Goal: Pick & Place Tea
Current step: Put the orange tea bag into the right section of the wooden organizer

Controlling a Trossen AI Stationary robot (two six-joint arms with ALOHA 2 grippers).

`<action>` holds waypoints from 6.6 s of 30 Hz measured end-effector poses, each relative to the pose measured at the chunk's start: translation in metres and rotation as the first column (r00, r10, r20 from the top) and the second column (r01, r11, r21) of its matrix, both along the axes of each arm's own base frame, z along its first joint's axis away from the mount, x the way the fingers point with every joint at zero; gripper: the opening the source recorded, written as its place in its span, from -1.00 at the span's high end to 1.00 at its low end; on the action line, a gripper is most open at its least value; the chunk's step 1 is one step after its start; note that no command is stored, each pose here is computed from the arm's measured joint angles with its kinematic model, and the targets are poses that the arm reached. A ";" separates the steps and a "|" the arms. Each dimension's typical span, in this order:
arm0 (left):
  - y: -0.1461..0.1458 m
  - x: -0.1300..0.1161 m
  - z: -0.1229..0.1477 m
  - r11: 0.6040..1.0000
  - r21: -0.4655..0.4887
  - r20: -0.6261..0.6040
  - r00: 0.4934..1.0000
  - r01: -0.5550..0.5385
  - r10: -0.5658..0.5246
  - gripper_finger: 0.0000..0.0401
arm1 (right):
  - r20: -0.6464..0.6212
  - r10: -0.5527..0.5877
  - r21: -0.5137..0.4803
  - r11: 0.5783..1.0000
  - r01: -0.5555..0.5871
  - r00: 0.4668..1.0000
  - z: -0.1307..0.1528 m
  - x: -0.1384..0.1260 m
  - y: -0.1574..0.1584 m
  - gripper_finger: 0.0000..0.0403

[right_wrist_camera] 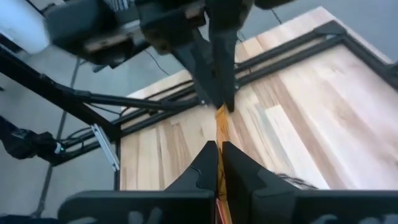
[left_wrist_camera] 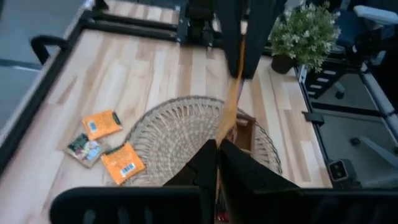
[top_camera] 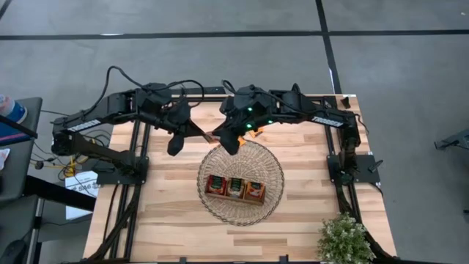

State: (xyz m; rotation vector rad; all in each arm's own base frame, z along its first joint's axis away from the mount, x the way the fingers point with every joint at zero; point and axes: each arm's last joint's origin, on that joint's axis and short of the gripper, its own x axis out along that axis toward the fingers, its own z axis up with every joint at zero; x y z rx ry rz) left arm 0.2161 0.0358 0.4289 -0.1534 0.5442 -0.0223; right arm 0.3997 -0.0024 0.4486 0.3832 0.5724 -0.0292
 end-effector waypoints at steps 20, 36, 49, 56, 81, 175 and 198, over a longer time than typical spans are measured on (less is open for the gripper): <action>-0.003 -0.039 0.062 0.980 0.089 0.504 0.857 -0.176 0.108 0.19 | 0.274 -0.245 -0.294 0.899 0.324 0.930 0.078 -0.089 0.039 1.00; -0.003 -0.026 0.080 0.993 0.062 0.676 0.736 -0.101 0.033 0.19 | 0.511 -0.055 -0.351 0.897 0.267 0.858 0.107 -0.090 0.060 1.00; -0.013 -0.066 0.096 0.998 0.048 0.749 0.663 -0.041 -0.009 0.19 | 0.551 0.037 -0.355 0.915 0.193 0.834 0.103 -0.093 0.034 1.00; -0.012 -0.062 0.095 1.000 0.016 0.744 0.668 -0.018 0.000 0.19 | 0.716 0.057 -0.303 0.923 0.236 0.695 0.088 -0.130 0.031 1.00; -0.001 0.064 0.080 0.993 -0.068 0.914 0.404 0.092 0.025 0.19 | 0.990 -0.029 -0.010 0.960 0.278 0.136 0.019 -0.120 0.030 1.00; -0.011 0.066 0.034 0.995 0.088 0.545 0.834 0.044 -0.085 1.00 | 0.335 -0.070 -0.256 0.953 0.162 0.940 0.074 -0.142 0.026 -0.12; -0.010 0.066 0.022 0.992 0.122 0.433 0.898 0.033 -0.083 1.00 | 0.025 0.004 -0.223 0.975 0.002 1.000 0.050 -0.077 0.014 -0.07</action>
